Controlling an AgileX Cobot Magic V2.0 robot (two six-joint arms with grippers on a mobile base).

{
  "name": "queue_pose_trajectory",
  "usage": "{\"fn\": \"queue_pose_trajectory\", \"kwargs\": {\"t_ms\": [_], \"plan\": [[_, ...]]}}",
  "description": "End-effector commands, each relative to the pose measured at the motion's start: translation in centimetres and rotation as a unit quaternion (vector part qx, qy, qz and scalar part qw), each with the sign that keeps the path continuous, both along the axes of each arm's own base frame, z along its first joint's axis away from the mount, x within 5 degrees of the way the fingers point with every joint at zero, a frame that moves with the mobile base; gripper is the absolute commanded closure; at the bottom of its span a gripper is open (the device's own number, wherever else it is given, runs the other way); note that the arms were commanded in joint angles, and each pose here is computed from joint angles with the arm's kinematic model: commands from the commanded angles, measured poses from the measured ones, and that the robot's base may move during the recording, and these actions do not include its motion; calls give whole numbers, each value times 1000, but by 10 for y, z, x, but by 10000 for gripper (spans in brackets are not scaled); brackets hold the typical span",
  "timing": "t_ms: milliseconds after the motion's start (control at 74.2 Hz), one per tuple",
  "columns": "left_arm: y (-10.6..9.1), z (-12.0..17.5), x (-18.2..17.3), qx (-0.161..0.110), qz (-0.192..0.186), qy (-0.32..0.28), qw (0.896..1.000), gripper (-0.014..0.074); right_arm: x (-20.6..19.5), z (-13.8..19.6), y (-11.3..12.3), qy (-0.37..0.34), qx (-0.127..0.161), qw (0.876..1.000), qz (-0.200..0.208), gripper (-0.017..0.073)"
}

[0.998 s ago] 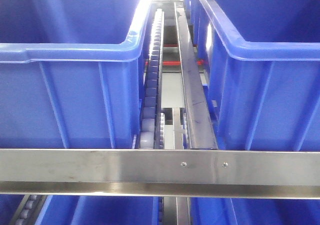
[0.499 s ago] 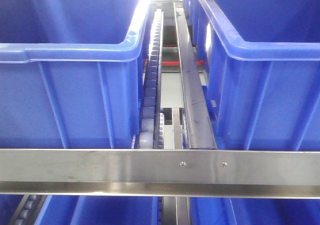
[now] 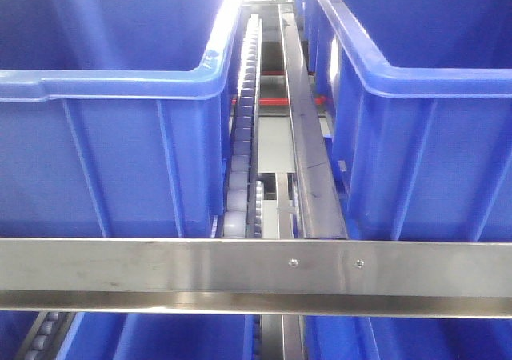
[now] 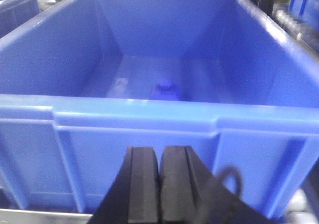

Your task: Pick and sort blue part to right shelf

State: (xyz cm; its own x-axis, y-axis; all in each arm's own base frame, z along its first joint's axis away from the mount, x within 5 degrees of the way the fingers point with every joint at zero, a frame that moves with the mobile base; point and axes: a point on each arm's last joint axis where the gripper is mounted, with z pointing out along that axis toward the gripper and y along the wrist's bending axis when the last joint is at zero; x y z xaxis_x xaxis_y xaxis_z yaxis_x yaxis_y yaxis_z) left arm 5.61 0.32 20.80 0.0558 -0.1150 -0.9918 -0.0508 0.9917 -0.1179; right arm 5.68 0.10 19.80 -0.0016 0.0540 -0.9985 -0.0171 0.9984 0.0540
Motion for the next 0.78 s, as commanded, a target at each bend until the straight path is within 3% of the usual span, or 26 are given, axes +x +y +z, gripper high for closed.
{"fn": "queue_pose_trajectory", "kwargs": {"t_ms": [0,769], "plan": [[0,1,-1,-5,-1,-44,999,470,-3,16,-1,-69,2,998,-4,503],[0,1,-1,-5,-1,-44,999,470,-3,16,-1,-66,2,998,-4,503]]}}
